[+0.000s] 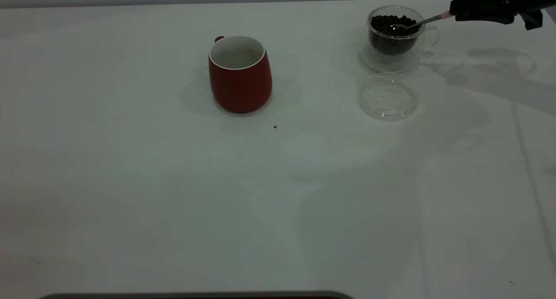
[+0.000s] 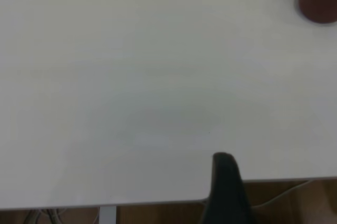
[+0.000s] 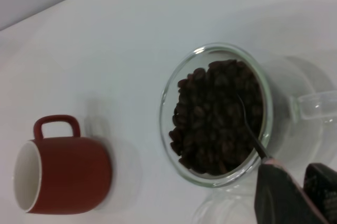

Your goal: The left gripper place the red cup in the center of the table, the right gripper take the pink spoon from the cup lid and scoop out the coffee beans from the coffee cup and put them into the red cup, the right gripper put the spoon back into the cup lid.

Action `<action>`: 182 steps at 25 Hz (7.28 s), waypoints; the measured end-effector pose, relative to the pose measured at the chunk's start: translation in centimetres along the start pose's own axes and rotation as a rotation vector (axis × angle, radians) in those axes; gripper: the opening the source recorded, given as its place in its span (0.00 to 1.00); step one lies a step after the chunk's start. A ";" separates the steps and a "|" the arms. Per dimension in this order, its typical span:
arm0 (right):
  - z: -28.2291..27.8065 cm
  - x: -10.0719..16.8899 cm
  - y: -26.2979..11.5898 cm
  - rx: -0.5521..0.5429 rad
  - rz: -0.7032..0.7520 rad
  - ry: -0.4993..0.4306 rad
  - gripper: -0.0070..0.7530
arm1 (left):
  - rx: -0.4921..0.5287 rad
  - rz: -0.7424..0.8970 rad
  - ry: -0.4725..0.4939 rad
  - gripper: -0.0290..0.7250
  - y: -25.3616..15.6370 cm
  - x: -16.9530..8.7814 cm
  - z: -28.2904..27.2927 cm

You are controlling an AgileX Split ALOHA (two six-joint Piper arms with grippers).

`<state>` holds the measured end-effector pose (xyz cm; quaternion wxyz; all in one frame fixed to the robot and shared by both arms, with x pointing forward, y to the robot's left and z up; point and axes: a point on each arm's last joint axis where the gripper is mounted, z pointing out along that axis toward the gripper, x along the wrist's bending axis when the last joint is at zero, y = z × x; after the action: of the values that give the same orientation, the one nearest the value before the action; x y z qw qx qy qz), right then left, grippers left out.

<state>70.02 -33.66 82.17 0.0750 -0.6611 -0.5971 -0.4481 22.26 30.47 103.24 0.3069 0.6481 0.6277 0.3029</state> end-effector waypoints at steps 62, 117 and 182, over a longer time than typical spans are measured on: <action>0.8 2.4 -1.0 0.097 0.424 0.322 0.14 | 0.000 0.000 0.000 0.82 0.0 0.0 0.0; -2.3 6.7 -4.6 0.232 -0.348 0.075 0.14 | 0.000 0.002 0.000 0.82 0.0 0.0 0.0; -13.0 21.3 -6.2 0.546 -0.521 -0.232 0.62 | 0.000 0.003 0.000 0.82 0.0 0.0 0.0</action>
<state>55.71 -24.76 101.61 0.0641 -0.4892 -0.8467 -0.1991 22.26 30.47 103.24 0.3065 0.6490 0.6268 0.3033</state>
